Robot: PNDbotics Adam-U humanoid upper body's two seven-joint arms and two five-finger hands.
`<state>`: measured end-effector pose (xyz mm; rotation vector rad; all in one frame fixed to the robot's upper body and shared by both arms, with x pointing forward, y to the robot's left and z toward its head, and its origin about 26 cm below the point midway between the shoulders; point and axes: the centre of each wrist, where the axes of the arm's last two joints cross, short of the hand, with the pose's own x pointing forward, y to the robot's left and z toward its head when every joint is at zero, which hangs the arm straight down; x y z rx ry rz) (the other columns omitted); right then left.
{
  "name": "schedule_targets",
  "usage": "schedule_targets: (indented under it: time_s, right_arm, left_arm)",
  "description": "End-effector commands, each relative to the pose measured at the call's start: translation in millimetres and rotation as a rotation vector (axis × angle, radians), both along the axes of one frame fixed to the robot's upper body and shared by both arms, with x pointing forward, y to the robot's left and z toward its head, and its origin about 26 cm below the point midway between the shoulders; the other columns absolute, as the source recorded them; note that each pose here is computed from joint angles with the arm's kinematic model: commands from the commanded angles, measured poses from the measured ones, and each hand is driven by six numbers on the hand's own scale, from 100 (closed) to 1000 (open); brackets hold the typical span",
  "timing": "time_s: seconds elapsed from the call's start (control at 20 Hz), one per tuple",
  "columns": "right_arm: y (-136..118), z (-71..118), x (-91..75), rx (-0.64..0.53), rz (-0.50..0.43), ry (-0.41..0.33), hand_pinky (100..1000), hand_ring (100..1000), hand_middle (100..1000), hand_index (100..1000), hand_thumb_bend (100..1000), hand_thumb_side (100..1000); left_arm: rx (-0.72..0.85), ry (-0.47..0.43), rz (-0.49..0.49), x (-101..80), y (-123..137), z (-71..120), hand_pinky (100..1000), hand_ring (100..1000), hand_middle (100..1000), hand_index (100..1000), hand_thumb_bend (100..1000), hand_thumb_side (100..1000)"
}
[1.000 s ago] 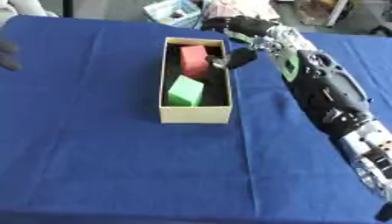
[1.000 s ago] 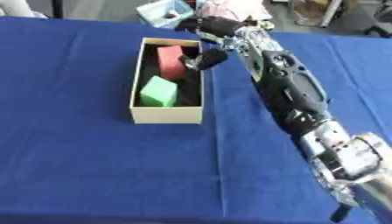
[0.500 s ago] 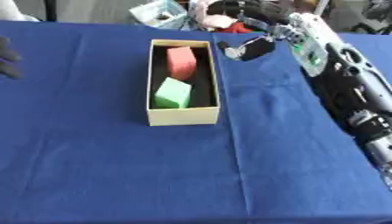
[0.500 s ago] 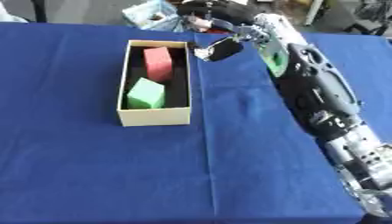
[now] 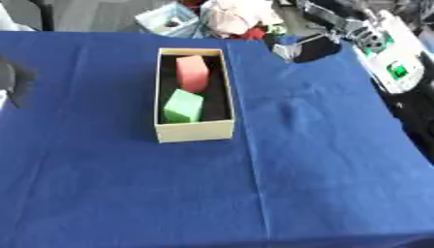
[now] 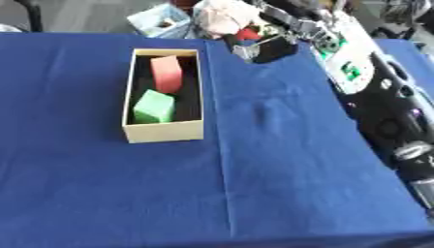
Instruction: Pick up objects on the table and place them in the box.
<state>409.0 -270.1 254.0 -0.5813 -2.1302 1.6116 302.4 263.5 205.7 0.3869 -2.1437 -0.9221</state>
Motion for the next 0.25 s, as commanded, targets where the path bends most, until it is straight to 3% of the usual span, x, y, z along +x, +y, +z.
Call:
schedule_targets:
  time_s: [0.05,0.25]
  right_arm:
    - [-2.0,17.9,-10.8,0.003,0.006,-0.011,873,960,923,1000,100,159]
    - [-1.8,15.1,-13.8,0.018,0.003,0.019,876,960,918,1000,100,137]
  left_arm:
    - [0.019,-0.042,0.002,-0.3,-5.7,6.3,435,358,393,548,100,834]
    - [0.018,-0.068,0.011,-0.3,-9.8,6.8,460,378,412,534,100,825]
